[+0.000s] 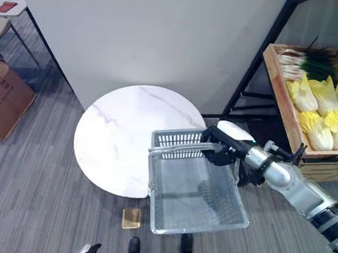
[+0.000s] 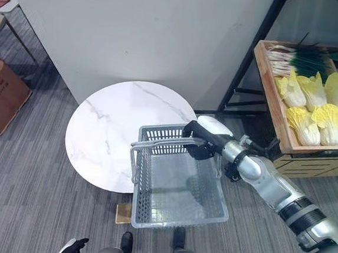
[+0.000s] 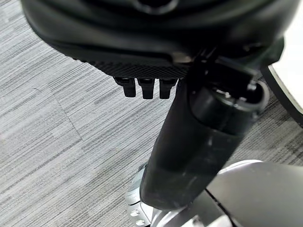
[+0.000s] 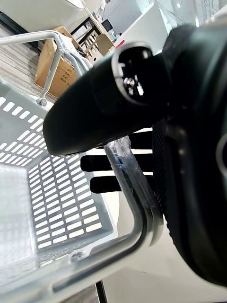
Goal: Get the vegetables into the basket
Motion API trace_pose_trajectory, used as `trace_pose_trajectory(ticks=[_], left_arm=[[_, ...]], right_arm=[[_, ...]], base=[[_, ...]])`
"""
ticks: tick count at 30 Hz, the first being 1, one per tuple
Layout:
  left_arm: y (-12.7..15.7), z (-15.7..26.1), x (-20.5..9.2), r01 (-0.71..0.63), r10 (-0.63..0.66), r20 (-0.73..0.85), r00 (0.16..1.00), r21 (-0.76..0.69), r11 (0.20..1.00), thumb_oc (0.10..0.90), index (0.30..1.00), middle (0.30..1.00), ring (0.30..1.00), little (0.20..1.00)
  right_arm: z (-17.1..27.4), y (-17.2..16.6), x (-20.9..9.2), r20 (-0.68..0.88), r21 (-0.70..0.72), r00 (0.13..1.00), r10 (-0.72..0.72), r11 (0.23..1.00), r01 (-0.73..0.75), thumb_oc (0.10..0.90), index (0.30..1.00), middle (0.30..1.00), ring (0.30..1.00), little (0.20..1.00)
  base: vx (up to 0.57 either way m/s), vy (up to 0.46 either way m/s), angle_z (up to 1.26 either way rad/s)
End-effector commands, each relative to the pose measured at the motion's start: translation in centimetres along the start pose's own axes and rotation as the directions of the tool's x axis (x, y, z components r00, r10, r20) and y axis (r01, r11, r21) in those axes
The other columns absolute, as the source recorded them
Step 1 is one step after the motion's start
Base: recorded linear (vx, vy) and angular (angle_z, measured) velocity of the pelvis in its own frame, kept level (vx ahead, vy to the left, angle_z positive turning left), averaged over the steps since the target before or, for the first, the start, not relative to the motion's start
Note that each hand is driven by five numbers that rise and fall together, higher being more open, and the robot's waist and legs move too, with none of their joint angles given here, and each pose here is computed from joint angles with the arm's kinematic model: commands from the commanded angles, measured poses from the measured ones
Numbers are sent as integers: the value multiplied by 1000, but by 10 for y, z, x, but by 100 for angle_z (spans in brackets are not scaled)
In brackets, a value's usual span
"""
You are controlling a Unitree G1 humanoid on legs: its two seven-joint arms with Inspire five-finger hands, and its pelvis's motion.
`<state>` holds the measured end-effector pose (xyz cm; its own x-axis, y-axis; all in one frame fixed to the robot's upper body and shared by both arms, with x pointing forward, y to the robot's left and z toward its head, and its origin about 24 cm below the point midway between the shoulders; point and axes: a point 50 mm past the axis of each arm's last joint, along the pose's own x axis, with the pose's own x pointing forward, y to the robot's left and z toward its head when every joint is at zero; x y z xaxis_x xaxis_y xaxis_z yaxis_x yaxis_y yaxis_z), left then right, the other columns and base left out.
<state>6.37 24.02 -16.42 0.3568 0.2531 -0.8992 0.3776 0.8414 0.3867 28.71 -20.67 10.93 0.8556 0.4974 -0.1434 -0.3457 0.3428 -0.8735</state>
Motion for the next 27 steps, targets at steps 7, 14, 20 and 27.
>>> trace_pose_trajectory(ticks=[7,14,20,27], left_arm=[[8,-16,-2,8,-9,-58,998,-17,1000,900,1000,1000,1000,1000],[26,-12,1,-32,31,-44,999,-17,999,900,1000,1000,1000,1000],[30,-20,-1,-46,44,-81,996,-32,998,900,1000,1000,1000,1000],[22,-23,-2,-11,10,-94,996,-13,1000,900,1000,1000,1000,1000]], right_arm=[[19,-53,-25,135,-19,920,-367,928,372,400,300,300,300,300],[11,-53,-24,98,15,909,-406,913,407,400,300,300,300,300],[10,-49,-22,92,6,918,-386,922,387,400,300,300,300,300],[5,-46,-32,61,-8,919,-389,921,390,400,300,300,300,300]], base=[[-27,138,-17],[-140,64,-78],[-149,14,-80],[61,-80,-60]])
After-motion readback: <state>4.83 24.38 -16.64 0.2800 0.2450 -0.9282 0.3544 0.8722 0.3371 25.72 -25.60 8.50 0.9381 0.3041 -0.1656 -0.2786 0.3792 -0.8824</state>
